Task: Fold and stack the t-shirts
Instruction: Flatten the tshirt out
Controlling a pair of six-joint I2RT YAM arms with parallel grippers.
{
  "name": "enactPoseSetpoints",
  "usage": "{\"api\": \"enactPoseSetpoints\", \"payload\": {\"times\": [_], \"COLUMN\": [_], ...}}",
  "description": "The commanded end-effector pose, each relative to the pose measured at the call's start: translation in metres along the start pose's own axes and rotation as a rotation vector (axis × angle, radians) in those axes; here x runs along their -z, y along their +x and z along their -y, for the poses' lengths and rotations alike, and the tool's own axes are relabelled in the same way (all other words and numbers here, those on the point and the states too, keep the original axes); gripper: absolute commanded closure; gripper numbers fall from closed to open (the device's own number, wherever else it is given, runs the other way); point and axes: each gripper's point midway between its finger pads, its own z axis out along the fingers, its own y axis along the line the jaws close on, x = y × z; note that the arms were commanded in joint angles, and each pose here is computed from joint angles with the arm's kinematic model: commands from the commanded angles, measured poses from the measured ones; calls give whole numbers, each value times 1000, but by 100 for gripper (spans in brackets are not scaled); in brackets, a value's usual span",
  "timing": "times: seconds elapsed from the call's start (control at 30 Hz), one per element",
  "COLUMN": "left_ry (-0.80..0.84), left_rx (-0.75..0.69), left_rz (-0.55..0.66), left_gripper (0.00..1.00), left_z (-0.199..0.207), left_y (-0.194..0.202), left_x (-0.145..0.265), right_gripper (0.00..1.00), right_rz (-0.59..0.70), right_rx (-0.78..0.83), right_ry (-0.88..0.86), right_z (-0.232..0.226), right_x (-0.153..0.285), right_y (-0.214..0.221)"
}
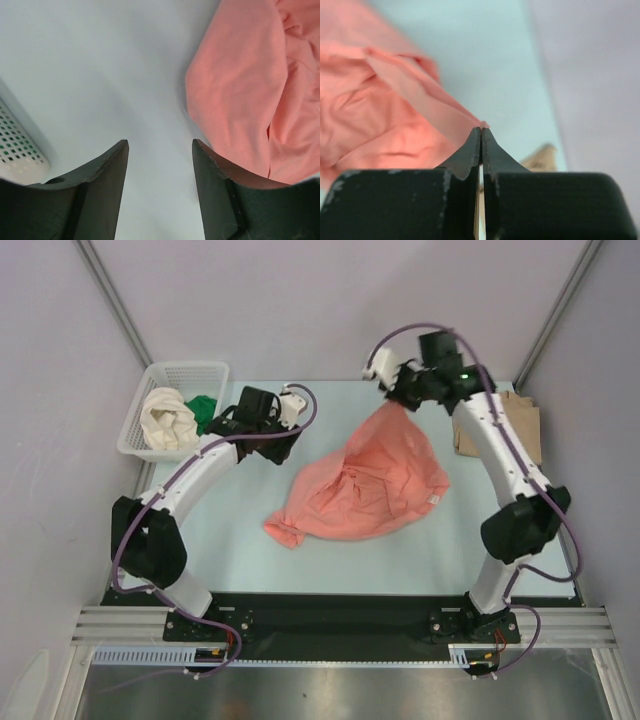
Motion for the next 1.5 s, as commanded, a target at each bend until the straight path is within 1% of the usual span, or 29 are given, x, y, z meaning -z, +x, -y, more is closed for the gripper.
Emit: {"api": "enactPoseSetpoints", "payload": {"times": [0.0,0.03,0.07,0.1,0.17,0.3,0.4,0.47,0.57,0.83,1.03,1.07,1.17,1.2,1.27,1.3,1.37,1.43,1.47], "left_ry": [51,66,81,109,158,259,355,392,430,475,432,435,431,430,426,423,409,385,339], "left_rx": [-52,-56,-60,-69,-77,-122,-163,-198,-213,-184,-189,-189,-189,-189,-191,-195,-199,-206,-207], "left_rz": [70,63,63,77,47,3,-46,-78,-118,-221,-263,-289,-298,-288,-273,-268,-264,-234,-218], "left_gripper": [41,41,42,43,44,46,46,47,48,48,50,51,59,70,77,90,99,100,100], "left_z": [0,3,5,10,19,46,73,90,107,121,115,116,114,114,113,113,109,105,97], "left_y": [-31,-31,-33,-40,-37,-32,-20,-12,3,30,40,45,42,38,34,32,31,22,18], "left_x": [9,9,9,10,2,-7,-7,-9,-8,-19,-38,-45,-52,-52,-50,-49,-47,-39,-35], "right_gripper": [100,100,100,100,100,100,100,100,100,100,100,100,100,100,100,100,100,100,100], "right_rz": [152,165,208,212,201,161,131,119,114,116,119,117,117,118,118,114,117,114,113], "right_rx": [-105,-129,-157,-169,-169,-215,-239,-252,-268,-296,-315,-317,-321,-319,-321,-321,-322,-323,-327], "right_ry": [353,414,474,502,547,523,483,469,458,430,433,432,431,431,434,434,442,446,452], "right_z": [78,92,105,112,121,116,106,102,101,100,103,103,103,103,103,103,104,103,104], "right_x": [80,92,105,112,119,103,86,79,73,64,65,64,64,65,66,66,69,70,73], "right_y": [-42,-42,-50,-48,-48,-27,-12,-7,-3,5,10,12,12,11,12,14,13,14,16]}}
